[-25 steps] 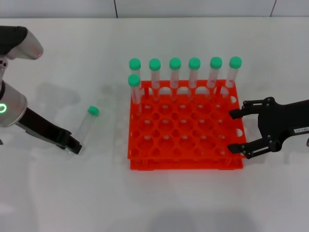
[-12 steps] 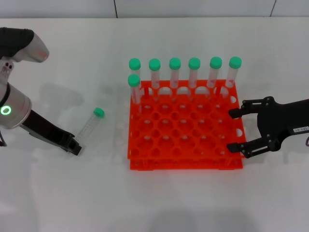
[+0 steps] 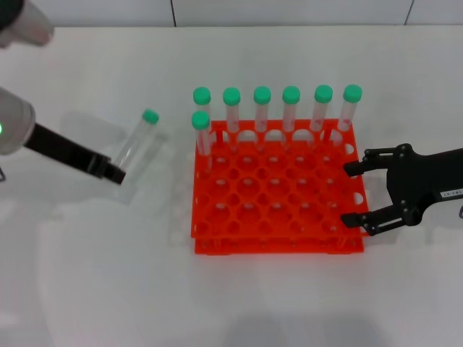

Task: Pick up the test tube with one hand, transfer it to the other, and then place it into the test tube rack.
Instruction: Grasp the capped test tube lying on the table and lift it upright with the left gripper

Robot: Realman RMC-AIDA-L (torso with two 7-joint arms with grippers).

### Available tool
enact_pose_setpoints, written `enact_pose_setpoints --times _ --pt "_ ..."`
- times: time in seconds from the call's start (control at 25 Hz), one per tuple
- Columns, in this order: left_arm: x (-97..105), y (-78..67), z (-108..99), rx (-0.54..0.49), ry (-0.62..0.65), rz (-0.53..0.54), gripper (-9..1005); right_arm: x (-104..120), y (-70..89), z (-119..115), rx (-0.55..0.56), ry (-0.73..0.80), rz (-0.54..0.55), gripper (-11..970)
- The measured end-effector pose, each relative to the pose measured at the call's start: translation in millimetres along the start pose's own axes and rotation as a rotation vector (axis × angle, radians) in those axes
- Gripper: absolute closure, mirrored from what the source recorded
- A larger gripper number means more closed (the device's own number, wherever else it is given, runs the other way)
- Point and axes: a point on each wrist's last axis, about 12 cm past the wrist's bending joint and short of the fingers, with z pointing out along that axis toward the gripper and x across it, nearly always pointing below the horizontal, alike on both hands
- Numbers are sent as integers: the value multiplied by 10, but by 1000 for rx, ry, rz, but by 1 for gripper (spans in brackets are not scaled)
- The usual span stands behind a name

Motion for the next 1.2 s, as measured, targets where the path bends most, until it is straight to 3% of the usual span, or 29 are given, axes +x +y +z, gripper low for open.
enact_pose_setpoints --times 0.32,0.56,0.8,0.88,1.04,1.2 --pt "-60 24 -314 -105 -236 70 803 2 -9 -2 9 -1 0 91" --pt "-68 62 -338 -85 -549 262 801 -9 -16 7 12 -3 -2 91" --pt "-27 77 -330 53 -811 373 799 -16 -19 21 16 -7 3 91" --pt "-38 87 -301 128 -846 402 799 -16 -20 24 18 -8 3 91" --pt "-165 92 -201 289 -797 455 798 -36 -31 30 24 -18 1 91" --pt "-271 65 -136 386 -746 523 797 -65 -44 45 22 -23 -8 90"
